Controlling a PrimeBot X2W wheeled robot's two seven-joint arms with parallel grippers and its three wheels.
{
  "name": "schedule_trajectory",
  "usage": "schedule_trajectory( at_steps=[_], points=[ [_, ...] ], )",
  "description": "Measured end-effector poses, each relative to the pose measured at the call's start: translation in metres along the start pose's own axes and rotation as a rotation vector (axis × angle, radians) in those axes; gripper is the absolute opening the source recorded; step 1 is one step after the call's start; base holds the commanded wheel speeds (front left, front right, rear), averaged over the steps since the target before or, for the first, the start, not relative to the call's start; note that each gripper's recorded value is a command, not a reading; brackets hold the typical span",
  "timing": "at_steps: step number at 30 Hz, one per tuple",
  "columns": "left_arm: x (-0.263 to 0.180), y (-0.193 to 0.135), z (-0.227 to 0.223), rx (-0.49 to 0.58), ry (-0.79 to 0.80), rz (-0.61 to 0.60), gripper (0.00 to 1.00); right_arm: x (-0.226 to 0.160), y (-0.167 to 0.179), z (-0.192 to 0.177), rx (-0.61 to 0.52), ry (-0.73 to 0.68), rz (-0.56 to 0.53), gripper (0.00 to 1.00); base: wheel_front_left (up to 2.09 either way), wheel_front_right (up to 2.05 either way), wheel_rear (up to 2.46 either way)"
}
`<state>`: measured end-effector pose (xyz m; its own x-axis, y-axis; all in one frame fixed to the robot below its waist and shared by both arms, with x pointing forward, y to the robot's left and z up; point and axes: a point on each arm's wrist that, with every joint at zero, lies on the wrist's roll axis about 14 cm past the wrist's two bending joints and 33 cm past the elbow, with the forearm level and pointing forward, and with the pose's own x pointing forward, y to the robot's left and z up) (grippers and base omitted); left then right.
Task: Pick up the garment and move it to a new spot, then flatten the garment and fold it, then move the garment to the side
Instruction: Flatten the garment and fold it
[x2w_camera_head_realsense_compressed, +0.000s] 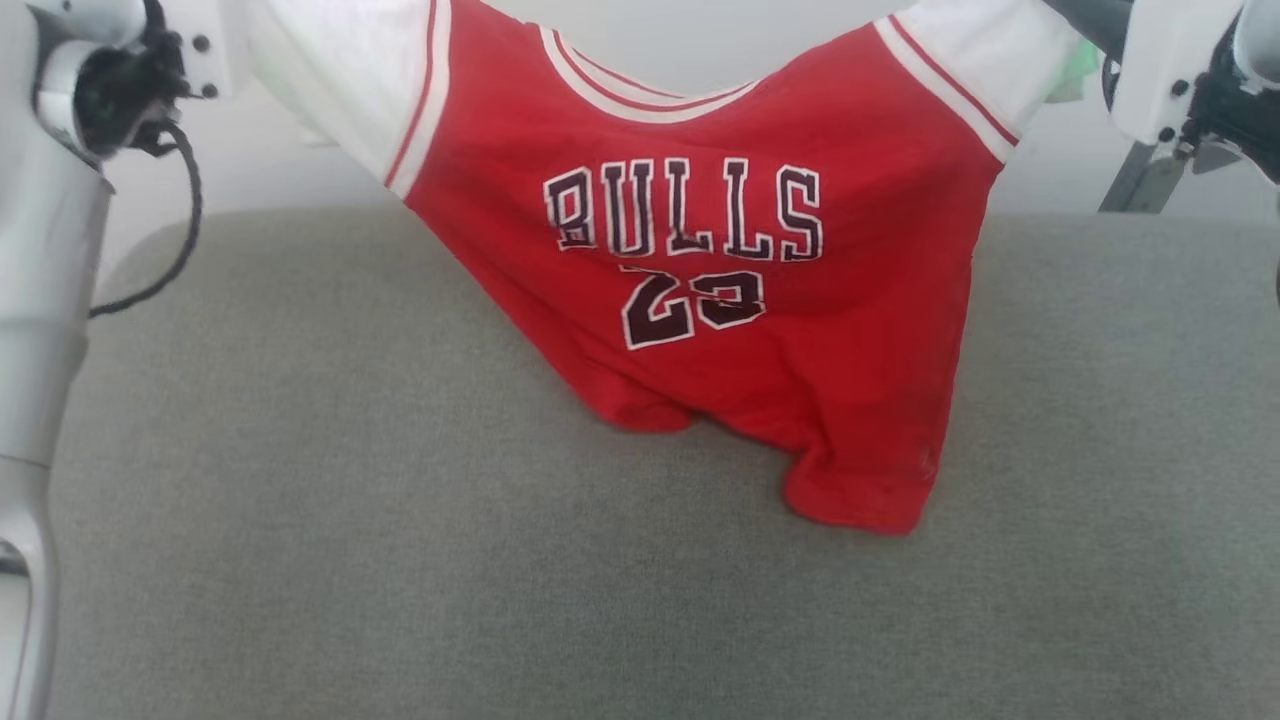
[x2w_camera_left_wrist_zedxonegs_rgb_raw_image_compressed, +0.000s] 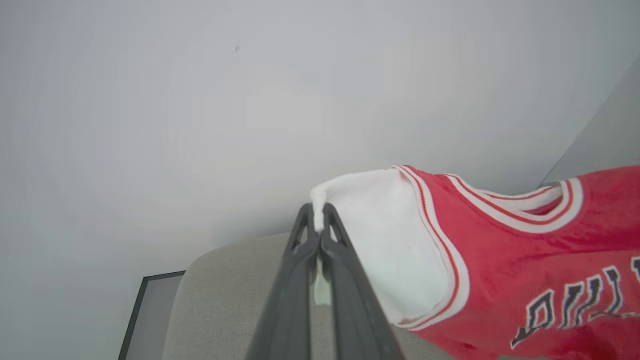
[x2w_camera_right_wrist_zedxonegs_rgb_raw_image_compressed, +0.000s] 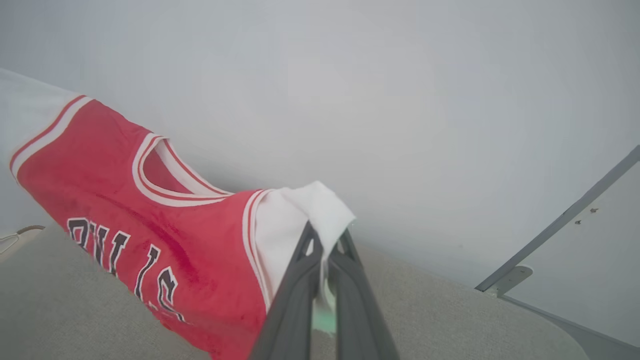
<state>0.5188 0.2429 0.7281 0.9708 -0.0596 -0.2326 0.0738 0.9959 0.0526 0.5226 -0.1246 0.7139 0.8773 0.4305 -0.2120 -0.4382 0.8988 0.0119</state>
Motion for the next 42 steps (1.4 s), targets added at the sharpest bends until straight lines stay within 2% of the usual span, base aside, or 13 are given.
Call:
schedule_trajectory(
  at_steps=[5, 9, 17, 21, 25, 32, 35, 42],
  points=[
    [-0.016, -0.004, 0.027, 0.003, -0.063, -0.006, 0.0, -0.018, 0.001, 0.023, -0.01, -0.049, -0.014, 0.0, 0.0, 0.0, 0.0],
    [-0.017, -0.008, 0.04, 0.006, -0.1, -0.015, 0.0, -0.02, -0.003, 0.027, -0.015, -0.054, -0.03, 0.0, 0.0, 0.0, 0.0],
    [0.015, -0.014, 0.063, 0.019, -0.243, -0.029, 0.0, 0.011, -0.027, 0.037, -0.044, -0.118, -0.085, 0.0, 0.0, 0.0, 0.0],
    [0.041, -0.016, 0.076, 0.051, -0.343, -0.016, 0.0, 0.038, -0.043, 0.044, -0.107, -0.182, -0.125, 0.0, 0.0, 0.0, 0.0],
    [0.071, -0.018, 0.099, 0.075, -0.497, 0.006, 0.0, 0.066, -0.066, 0.066, -0.222, -0.35, -0.181, 0.0, 0.0, 0.0, 0.0],
    [0.086, -0.016, 0.134, 0.143, -0.806, 0.055, 0.0, 0.101, -0.088, 0.078, -0.419, -0.522, -0.234, 0.0, 0.0, 0.0, 0.0],
    [0.101, -0.015, 0.121, 0.129, -0.819, 0.052, 0.0, 0.122, -0.092, 0.06, -0.448, -0.499, -0.231, 0.0, 0.0, 0.0, 0.0],
    [0.143, 0.005, 0.019, 0.095, -0.556, 0.064, 0.0, 0.161, -0.088, -0.034, -0.346, -0.293, -0.186, 0.0, 0.0, 0.0, 0.0]
  ],
)
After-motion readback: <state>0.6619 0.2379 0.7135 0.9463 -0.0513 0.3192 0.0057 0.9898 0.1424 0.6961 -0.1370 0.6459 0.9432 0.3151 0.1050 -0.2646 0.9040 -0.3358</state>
